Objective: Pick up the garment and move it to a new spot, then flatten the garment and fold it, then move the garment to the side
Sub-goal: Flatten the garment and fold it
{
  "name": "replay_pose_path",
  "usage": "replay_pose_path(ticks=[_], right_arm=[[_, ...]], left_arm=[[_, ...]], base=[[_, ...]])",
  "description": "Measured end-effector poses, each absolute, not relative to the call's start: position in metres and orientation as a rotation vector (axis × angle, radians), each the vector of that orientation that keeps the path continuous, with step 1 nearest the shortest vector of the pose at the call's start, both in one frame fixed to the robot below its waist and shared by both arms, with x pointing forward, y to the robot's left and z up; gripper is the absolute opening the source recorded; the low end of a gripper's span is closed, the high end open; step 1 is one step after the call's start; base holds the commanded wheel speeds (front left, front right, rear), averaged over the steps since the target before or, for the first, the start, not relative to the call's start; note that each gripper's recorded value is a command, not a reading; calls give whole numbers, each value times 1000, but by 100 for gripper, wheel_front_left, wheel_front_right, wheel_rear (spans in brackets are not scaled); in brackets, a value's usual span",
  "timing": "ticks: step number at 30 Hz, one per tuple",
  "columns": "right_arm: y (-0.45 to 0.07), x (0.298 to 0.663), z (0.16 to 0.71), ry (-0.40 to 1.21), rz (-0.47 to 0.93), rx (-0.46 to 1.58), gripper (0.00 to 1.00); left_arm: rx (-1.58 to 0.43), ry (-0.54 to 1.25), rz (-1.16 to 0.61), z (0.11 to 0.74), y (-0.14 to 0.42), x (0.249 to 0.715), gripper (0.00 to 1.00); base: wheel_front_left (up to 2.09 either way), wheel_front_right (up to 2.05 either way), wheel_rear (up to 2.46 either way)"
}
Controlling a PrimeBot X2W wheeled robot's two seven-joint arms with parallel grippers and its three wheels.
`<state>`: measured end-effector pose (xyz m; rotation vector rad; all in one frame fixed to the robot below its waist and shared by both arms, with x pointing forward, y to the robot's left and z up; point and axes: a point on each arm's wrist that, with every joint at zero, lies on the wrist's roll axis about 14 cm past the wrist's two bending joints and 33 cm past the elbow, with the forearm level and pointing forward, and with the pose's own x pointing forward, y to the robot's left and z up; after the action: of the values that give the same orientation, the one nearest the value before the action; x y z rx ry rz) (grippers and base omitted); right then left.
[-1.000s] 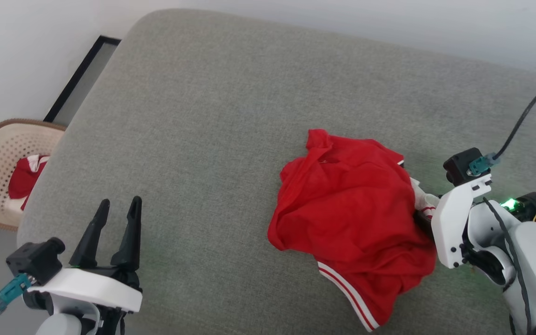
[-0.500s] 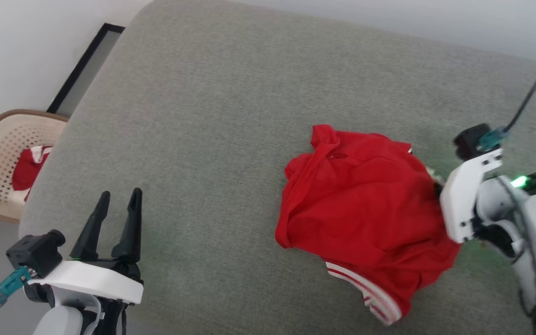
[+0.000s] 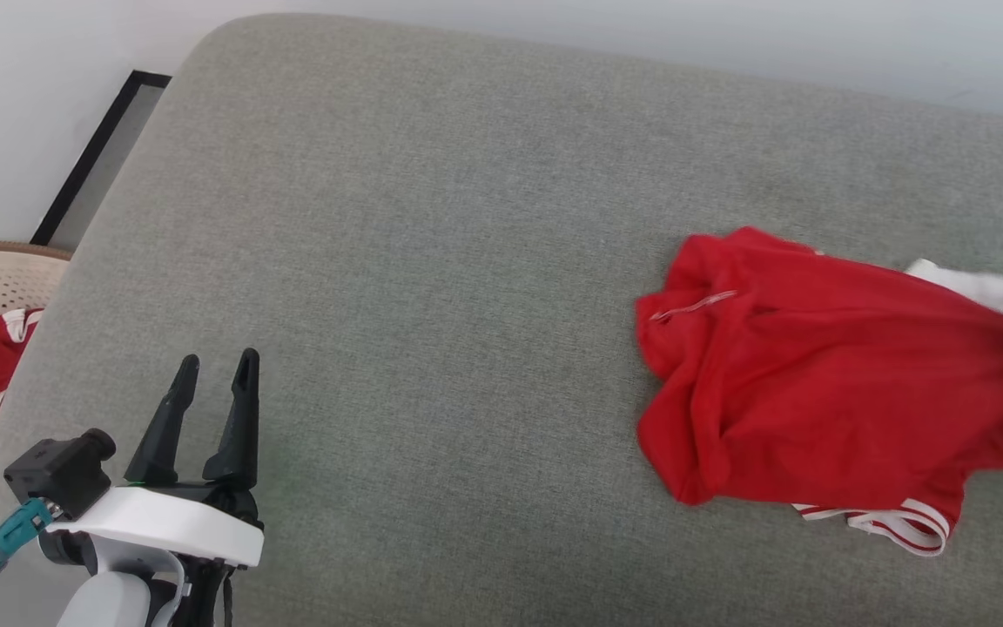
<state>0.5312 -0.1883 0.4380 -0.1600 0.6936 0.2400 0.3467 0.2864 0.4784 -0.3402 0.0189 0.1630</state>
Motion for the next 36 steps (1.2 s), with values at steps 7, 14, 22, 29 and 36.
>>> replay_pose_path(ticks=[7, 14, 22, 29, 36], right_arm=[[-202, 497, 394, 840, 167, -99, 5], [-195, 499, 400, 780, 163, -58, 100], [-190, 502, 439, 594, 169, -26, 100], [-192, 491, 490, 330, 145, 25, 100], [-202, 465, 532, 77, 80, 55, 100]], left_arm=[[-337, 21, 143, 478, 281, 351, 100], [-312, 12, 95, 484, 274, 362, 100], [-291, 1, -14, 499, 256, 383, 100], [-255, 34, -212, 529, 215, 418, 100], [-191, 124, -439, 546, 151, 449, 100]], base=[[0, 0, 0], [0, 0, 0], [0, 0, 0], [0, 0, 0], [0, 0, 0]])
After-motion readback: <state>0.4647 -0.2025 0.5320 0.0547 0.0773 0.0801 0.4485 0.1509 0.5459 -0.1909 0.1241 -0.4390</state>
